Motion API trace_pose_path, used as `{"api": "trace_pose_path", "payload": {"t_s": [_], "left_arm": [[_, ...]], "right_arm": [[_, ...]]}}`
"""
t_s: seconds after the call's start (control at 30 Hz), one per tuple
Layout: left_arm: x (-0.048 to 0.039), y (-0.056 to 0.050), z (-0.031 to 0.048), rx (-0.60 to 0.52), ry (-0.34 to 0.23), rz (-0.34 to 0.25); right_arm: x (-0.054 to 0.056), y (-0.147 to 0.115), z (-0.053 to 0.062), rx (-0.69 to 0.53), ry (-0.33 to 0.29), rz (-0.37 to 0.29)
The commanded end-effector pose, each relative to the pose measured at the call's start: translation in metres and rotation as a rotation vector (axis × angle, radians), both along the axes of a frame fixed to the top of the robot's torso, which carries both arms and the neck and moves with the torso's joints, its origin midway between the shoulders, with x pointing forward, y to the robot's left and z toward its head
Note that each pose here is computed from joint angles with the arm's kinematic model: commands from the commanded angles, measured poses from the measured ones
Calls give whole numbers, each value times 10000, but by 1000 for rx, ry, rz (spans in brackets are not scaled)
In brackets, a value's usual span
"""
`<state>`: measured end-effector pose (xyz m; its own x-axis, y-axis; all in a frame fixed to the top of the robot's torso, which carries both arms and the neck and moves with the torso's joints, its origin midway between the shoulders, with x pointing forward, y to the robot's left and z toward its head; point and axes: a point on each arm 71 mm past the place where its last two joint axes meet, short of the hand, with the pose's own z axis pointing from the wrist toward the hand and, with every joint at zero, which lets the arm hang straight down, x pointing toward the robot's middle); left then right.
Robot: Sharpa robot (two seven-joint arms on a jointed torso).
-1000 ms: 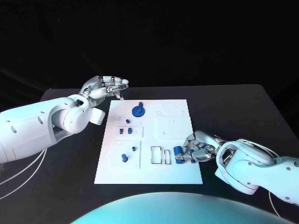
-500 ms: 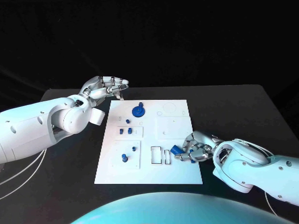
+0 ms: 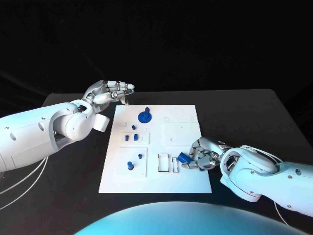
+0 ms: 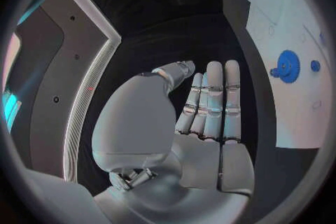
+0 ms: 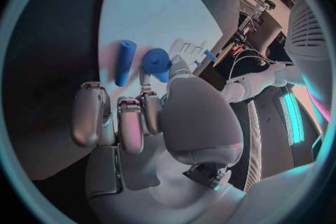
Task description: Assemble the parts on the task board
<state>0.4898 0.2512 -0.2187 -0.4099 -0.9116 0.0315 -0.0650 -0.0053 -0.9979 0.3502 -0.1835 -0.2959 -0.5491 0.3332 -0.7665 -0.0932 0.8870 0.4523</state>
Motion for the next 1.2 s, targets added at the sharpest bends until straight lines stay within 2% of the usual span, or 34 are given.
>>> {"api": "trace_pose_path", "payload": {"t_s": [0.03, 0.33, 0.57, 0.87, 1.07, 1.2], "left_arm": [[-6, -27, 8, -16, 4, -18], [-6, -30, 7, -16, 5, -19], [-4, -37, 5, -16, 6, -21], [-4, -39, 6, -16, 6, -21], [-5, -39, 6, -16, 6, -21], [-5, -42, 6, -17, 6, -21]], "right_arm": [[-42, -10, -74, -44, 32, 8], [-84, 23, -21, 27, 65, -33], [-38, 57, 133, 134, 69, -82], [-13, 119, 296, 216, 60, -105], [-7, 152, 318, 229, 72, -102], [-1, 214, 293, 229, 103, -88]]}}
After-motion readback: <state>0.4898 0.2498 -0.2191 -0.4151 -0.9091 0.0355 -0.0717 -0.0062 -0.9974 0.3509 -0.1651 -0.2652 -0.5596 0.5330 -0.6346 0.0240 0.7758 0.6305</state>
